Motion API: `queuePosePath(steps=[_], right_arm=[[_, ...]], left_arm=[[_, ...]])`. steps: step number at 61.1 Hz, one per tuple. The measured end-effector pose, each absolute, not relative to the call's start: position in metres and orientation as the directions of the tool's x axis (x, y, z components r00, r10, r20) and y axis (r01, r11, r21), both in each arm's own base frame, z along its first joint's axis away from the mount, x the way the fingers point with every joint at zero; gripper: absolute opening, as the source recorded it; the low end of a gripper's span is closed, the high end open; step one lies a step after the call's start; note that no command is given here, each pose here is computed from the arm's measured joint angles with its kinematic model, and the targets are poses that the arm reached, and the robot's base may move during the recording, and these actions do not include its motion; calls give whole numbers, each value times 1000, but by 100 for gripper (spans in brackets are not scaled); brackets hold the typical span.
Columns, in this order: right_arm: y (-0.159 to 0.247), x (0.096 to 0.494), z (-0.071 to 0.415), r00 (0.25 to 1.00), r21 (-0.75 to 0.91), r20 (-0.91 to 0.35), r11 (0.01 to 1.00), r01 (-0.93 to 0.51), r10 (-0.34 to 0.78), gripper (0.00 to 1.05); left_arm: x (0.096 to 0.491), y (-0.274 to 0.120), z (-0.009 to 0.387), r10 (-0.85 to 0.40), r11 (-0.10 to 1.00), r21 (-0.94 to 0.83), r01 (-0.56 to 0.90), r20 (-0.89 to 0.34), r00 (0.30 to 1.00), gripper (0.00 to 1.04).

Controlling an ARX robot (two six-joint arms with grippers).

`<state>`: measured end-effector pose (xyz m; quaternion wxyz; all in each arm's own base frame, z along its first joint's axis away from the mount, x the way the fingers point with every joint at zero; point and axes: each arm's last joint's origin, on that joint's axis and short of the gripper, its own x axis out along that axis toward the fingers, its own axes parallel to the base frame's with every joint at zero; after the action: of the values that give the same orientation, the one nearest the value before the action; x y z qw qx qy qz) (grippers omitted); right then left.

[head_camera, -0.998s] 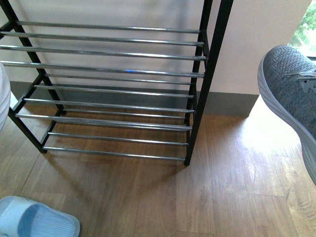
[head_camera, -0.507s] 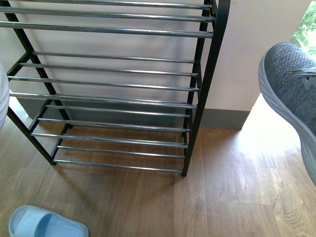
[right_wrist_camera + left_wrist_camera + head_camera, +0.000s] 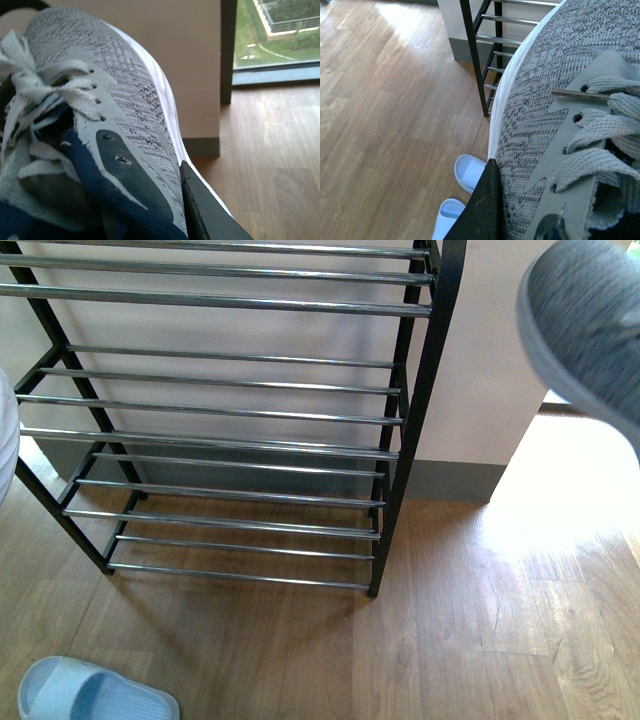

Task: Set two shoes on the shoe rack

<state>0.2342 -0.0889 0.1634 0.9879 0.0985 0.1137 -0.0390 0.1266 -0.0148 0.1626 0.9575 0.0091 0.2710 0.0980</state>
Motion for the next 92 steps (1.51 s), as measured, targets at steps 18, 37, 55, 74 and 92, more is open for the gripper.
queuePosePath(steps=[18,37,55,74,92], right_arm=[[-85,268,218,953,195,-272,963,189,-132,1],[-57,293,285,966,357,-242,917,178,-93,1],[-12,298,321,955,498,-296,852,160,-6,1],[42,319,329,939,479,-343,861,174,1,1],[77,345,321,911,413,-412,886,209,-23,1]], left_arm=[[127,-15,163,193,981,70,-183,-517,834,2],[127,-15,163,193,981,70,-183,-517,834,2],[127,-15,163,193,981,70,-183,-517,834,2],[127,-15,163,193,981,70,-183,-517,834,2],[127,-15,163,193,981,70,-183,-517,834,2]])
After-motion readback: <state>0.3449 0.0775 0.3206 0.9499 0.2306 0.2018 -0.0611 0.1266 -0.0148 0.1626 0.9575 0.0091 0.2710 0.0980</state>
